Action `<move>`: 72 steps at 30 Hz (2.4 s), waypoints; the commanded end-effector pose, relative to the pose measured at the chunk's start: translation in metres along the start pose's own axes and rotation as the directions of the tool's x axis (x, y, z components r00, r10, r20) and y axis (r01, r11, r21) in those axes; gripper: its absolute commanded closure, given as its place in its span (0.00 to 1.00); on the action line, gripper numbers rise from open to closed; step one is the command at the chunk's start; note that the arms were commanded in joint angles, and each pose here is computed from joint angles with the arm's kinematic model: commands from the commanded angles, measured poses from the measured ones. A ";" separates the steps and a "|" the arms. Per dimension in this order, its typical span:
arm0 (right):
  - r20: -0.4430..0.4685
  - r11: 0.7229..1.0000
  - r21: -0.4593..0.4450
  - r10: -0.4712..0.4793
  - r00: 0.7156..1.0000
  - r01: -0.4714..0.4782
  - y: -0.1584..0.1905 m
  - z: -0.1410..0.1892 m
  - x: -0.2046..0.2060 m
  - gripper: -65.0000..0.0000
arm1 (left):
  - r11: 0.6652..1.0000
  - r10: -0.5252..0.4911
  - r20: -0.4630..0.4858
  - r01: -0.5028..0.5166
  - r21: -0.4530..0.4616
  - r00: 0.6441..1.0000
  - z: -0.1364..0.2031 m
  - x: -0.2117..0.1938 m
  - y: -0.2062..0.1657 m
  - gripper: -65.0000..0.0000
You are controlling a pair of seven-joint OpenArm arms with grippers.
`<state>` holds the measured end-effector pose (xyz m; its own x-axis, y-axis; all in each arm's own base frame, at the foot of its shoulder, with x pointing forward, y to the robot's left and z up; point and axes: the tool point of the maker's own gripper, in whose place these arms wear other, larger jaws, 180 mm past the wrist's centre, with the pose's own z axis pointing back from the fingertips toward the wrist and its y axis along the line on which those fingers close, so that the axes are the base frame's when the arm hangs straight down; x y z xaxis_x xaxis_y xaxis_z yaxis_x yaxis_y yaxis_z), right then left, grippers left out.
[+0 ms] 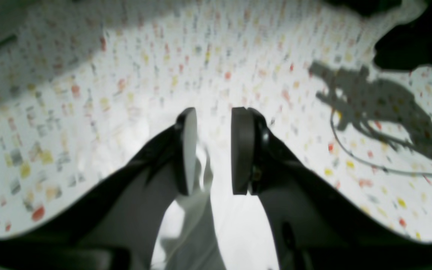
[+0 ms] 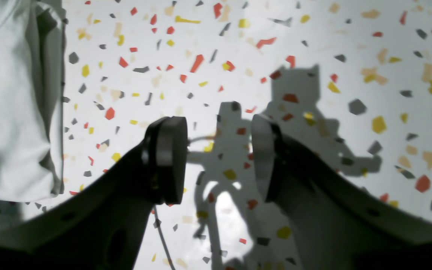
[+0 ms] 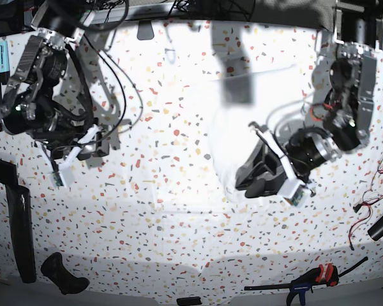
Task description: Fold the T-shirt properly
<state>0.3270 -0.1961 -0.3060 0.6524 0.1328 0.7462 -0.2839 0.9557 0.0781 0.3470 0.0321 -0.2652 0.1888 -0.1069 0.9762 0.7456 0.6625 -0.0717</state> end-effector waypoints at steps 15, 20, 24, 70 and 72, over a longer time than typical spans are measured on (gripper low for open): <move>0.070 1.000 0.027 0.010 0.998 -0.012 0.004 0.005 0.019 0.57 | 0.991 0.027 -0.041 -0.022 0.132 0.999 -0.010 -0.087 0.012 0.77; 0.065 1.000 0.027 0.008 0.998 -0.010 0.004 0.005 0.017 0.57 | 0.978 0.128 -0.111 -0.107 0.177 0.986 -0.010 -0.135 0.025 0.77; 0.066 1.000 0.028 0.008 0.998 -0.010 0.004 0.005 0.017 0.57 | 0.961 0.217 -0.136 -0.186 0.206 0.967 -0.007 -0.173 0.018 0.77; 0.095 0.998 0.040 0.050 0.994 -0.054 -0.009 0.020 0.029 0.57 | 0.873 -0.066 -0.278 0.191 0.449 0.958 0.039 0.005 0.042 0.77; 0.084 0.997 0.035 0.059 0.995 -0.062 -0.013 0.022 0.025 0.57 | 0.854 -0.045 -0.331 0.208 0.476 0.943 0.052 -0.011 0.048 0.77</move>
<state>0.3264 -0.2112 -0.2872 0.6140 0.1579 0.7734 -0.3333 0.9400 0.0727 0.3409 0.1032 -0.2837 0.4002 -0.3756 0.8359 0.3838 0.8970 0.2193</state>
